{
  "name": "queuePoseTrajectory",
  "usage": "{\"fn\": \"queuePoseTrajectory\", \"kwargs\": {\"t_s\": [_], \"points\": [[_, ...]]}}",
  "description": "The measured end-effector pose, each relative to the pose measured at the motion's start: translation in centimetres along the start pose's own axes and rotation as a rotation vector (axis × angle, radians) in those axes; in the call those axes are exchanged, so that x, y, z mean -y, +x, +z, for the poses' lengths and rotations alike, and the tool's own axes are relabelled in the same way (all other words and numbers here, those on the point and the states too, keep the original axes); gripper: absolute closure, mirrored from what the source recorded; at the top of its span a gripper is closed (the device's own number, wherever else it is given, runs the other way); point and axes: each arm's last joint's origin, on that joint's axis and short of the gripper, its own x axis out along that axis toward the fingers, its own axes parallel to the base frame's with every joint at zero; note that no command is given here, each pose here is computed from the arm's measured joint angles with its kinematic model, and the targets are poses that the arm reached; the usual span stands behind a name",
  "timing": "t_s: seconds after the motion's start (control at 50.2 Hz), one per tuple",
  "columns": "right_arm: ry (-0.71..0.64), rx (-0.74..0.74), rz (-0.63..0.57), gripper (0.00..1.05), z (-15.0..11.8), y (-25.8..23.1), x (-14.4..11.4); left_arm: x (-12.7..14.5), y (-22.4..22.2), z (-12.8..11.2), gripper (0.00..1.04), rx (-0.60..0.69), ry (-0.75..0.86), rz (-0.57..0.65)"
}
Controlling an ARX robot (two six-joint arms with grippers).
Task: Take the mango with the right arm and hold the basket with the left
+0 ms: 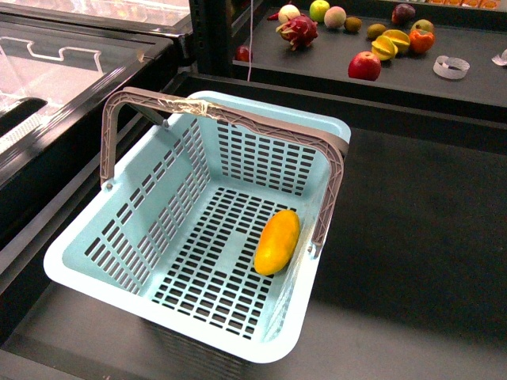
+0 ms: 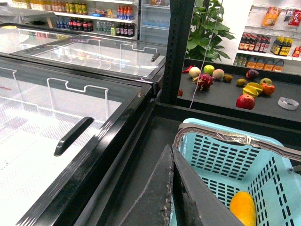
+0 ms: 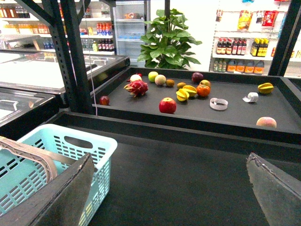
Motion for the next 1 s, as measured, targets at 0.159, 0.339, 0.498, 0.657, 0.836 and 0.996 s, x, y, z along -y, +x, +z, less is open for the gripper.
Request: {"fn": "queuePoseTrajectory", "kwargs": {"t_s": [0.159,0.339,0.498,0.657,0.836,0.996], "points": [[0.000,0.000,0.000,0.08,0.0,0.0,0.0,0.0,-0.3,0.0,1.03,0.000,0.000,0.000],[0.000,0.000,0.000,0.08,0.0,0.0,0.0,0.0,-1.0,-0.4,1.03,-0.026,0.000,0.000],[0.000,0.000,0.000,0.08,0.0,0.0,0.0,0.0,-1.6,-0.3,1.03,-0.007,0.000,-0.002],[0.000,0.000,0.000,0.08,0.0,0.0,0.0,0.0,-1.7,-0.3,1.03,-0.007,0.000,-0.002],[0.000,0.000,0.000,0.08,0.0,0.0,0.0,0.0,-1.7,-0.3,1.03,-0.007,0.000,-0.002],[0.000,0.000,0.000,0.08,0.0,0.0,0.0,0.0,-1.7,-0.3,0.78,-0.007,0.000,-0.002]]}}
